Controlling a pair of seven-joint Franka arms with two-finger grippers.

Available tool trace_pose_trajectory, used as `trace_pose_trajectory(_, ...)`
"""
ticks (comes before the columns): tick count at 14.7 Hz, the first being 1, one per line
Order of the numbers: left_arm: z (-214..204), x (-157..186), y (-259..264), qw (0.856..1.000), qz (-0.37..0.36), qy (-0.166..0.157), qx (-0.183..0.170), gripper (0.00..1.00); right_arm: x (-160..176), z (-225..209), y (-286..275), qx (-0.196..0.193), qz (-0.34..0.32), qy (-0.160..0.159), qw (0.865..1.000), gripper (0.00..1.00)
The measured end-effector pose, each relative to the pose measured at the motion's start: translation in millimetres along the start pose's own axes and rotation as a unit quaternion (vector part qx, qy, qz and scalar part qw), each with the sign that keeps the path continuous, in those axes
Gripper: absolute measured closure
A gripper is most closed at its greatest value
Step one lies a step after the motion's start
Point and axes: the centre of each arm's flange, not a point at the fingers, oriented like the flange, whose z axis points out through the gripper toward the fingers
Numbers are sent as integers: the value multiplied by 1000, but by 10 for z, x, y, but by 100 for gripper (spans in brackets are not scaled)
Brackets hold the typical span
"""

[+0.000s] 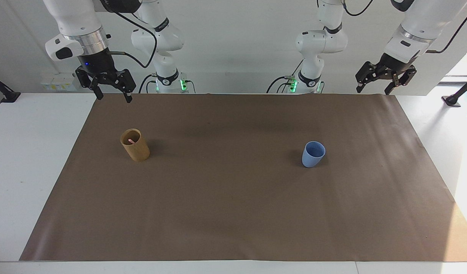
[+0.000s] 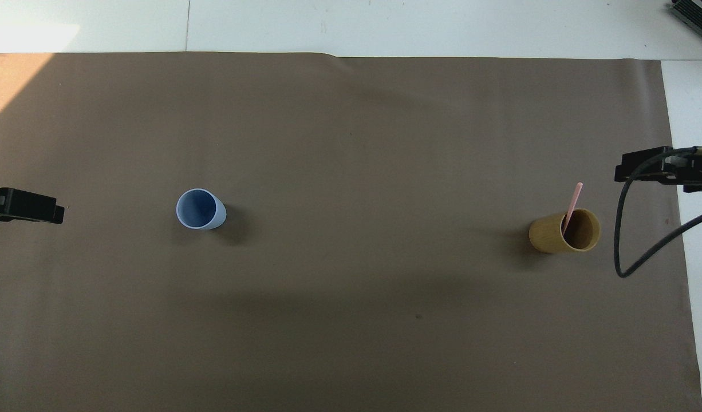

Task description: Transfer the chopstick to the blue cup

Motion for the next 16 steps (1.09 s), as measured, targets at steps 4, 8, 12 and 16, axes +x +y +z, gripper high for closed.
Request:
trace_pose_trajectory(4,0,0,0,1000,0,0,0,0,2,2,12,0,1,0,1000,0)
trace_pose_trajectory(8,0,0,0,1000,0,0,0,0,12,1,14,1,1,4,1000,0)
trace_pose_trajectory(12,0,0,0,1000,0,0,0,0,19,2,14,1,2,7,1000,0)
trace_pose_trajectory(16,0,0,0,1000,0,0,0,0,21,4,20,1,2,7,1000,0)
